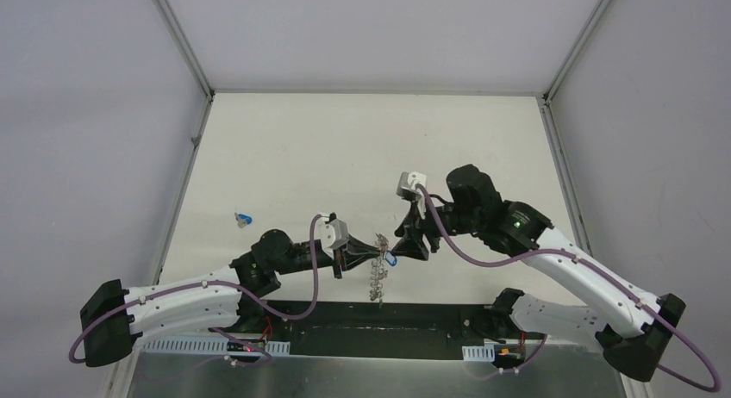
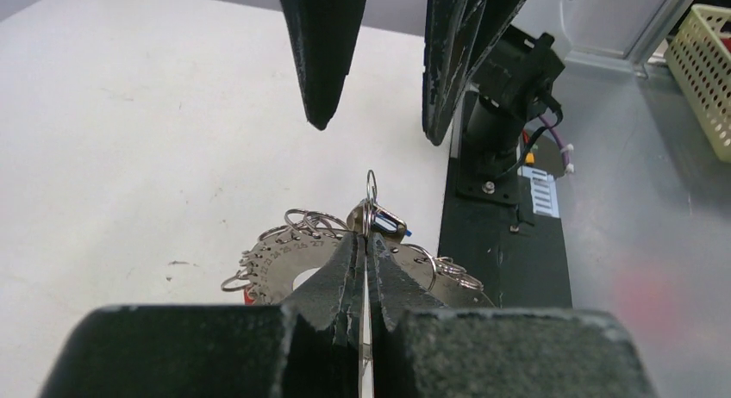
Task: Put the keys on the keyring
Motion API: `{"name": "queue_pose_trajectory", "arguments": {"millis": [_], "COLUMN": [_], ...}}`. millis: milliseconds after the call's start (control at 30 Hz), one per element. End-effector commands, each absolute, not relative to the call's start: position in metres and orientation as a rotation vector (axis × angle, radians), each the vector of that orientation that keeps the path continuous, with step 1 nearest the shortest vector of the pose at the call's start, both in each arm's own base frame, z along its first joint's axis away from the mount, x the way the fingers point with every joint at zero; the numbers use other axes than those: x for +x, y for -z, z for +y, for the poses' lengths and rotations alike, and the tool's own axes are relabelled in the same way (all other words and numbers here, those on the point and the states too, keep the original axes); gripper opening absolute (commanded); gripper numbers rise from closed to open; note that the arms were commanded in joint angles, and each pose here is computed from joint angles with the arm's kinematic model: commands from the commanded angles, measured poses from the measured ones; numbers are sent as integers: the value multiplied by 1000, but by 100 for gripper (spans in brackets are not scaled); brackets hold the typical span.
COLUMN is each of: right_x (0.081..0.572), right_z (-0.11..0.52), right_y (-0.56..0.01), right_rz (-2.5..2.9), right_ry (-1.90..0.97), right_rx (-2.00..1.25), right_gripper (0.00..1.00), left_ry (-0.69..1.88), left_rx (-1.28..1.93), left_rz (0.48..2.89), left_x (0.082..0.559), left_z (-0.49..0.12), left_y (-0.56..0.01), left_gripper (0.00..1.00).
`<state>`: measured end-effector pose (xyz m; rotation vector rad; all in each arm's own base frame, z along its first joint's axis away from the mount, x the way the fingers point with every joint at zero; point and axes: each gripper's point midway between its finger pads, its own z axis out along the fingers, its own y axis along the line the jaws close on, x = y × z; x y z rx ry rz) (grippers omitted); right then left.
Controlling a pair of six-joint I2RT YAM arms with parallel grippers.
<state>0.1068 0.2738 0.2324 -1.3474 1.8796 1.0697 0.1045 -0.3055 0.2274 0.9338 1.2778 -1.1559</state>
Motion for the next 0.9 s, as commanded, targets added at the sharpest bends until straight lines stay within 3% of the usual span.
{"name": "queue_pose_trajectory", "arguments": {"millis": [0, 367, 567, 867], "right_x": [115, 102, 86, 87], "right_z": [276, 276, 277, 283], "right_y": [-268, -289, -290, -278], "right_rz": [1682, 1479, 1418, 1465], "right_ry": [-1111, -1265, -1365, -1405], "right_rx": [-1223, -1231, -1292, -1308], "right_gripper": [51, 46, 34, 29], "left_ry": [1220, 1269, 1270, 1269], "left_rx": [800, 832, 831, 832], "left_rz": [1059, 930, 925, 925], "left_x": [100, 84, 83, 84], "left_z": [-298, -295, -295, -296], "left_y": [-286, -300, -302, -303], "left_gripper": [0, 0, 0, 0]}}
